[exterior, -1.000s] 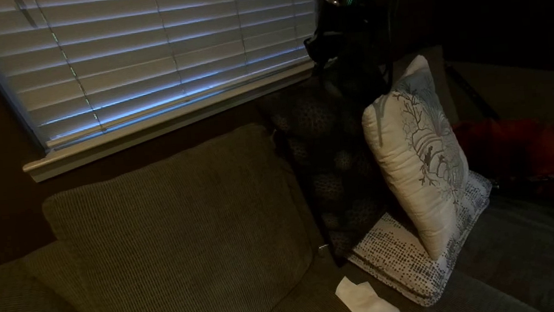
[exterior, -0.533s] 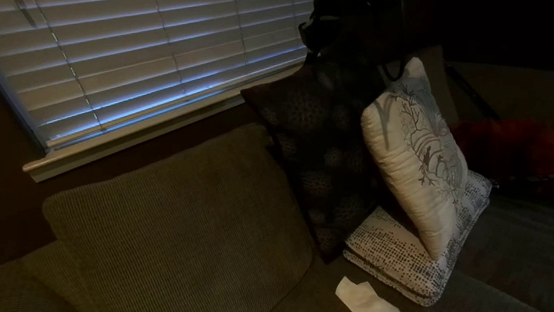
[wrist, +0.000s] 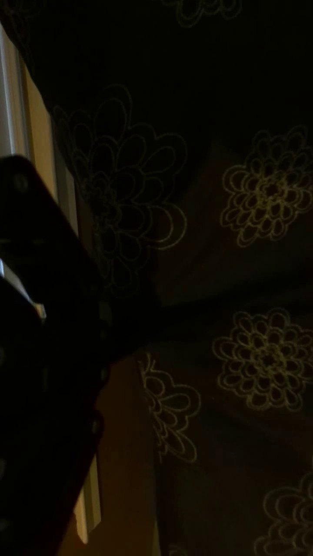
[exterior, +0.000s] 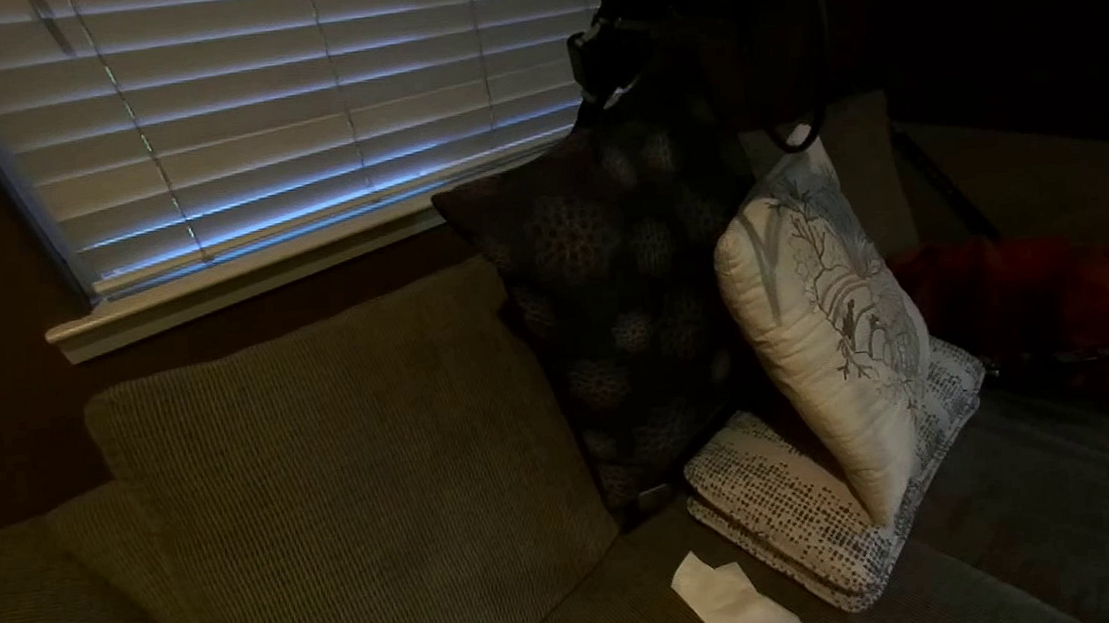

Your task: Move the black and white pillows to the left side of the sofa.

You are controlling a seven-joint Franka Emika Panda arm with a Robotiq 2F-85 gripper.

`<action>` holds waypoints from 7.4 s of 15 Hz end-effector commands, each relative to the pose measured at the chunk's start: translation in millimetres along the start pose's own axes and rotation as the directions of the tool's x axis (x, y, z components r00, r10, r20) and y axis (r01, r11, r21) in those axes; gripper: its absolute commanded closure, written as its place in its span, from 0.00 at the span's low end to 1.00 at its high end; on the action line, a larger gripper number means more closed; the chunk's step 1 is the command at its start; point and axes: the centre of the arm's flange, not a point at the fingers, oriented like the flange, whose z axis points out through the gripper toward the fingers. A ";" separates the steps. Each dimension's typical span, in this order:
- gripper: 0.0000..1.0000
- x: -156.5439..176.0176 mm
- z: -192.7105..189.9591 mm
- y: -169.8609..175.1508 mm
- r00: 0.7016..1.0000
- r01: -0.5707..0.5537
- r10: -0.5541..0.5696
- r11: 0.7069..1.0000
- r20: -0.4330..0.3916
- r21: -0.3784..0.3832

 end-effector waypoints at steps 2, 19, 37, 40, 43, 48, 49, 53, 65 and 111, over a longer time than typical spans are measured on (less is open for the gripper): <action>0.97 -3.1 3.4 -10.9 1.000 0.019 -0.019 1.000 0.009 0.013; 0.99 -7.6 18.9 -72.5 0.988 0.156 -0.156 0.988 -0.007 0.022; 0.99 11.9 -1.8 -149.0 0.947 0.312 -0.308 0.949 -0.088 0.036; 0.99 13.9 1.5 -165.1 0.940 0.336 -0.330 0.940 -0.080 0.066; 0.99 16.6 8.4 -177.1 0.938 0.345 -0.339 0.934 -0.076 0.090; 0.97 -7.9 30.5 -172.5 0.945 0.327 -0.327 0.941 -0.014 0.091; 0.97 -6.9 31.1 -172.5 0.945 0.327 -0.327 0.941 -0.014 0.091; 0.99 -15.7 43.3 -173.6 0.952 0.304 -0.306 0.949 0.008 0.089; 0.99 -46.3 76.8 -241.5 0.920 0.375 -0.390 0.904 0.038 0.203; 0.31 6.2 120.0 -238.6 0.957 0.235 -0.273 0.927 0.096 0.293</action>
